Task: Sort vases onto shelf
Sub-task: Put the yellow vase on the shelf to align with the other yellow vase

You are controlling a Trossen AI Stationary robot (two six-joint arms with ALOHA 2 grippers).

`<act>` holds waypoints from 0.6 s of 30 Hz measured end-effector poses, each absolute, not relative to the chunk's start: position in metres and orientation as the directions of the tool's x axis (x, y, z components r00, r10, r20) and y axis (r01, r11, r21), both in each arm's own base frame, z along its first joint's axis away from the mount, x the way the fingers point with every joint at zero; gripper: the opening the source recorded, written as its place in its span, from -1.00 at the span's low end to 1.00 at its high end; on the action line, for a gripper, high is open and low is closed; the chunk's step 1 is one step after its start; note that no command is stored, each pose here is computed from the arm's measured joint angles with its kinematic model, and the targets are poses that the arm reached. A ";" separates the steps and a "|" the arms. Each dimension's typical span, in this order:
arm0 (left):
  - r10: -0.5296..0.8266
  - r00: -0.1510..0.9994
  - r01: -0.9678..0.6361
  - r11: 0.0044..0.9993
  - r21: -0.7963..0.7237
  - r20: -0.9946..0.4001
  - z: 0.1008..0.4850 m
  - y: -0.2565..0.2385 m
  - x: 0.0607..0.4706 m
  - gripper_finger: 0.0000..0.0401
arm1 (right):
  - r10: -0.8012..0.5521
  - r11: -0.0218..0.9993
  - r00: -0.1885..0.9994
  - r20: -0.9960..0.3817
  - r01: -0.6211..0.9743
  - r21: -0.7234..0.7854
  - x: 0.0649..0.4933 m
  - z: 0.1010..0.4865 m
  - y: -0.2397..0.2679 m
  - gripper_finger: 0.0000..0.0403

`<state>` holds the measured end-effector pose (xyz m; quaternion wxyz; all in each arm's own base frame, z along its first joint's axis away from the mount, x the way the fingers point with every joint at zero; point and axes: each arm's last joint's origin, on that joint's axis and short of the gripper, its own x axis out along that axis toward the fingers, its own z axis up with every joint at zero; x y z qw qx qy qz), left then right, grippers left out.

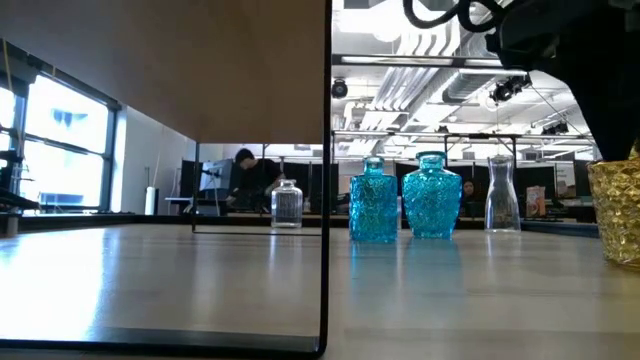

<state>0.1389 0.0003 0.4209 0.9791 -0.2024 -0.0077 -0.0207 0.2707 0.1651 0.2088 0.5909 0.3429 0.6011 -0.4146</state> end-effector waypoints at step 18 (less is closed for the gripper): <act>-0.037 0.999 0.044 0.915 -0.402 0.024 0.421 0.000 0.139 -1.00 | -0.070 0.494 -0.069 -0.995 0.864 -0.095 0.272 0.212 0.166 -0.87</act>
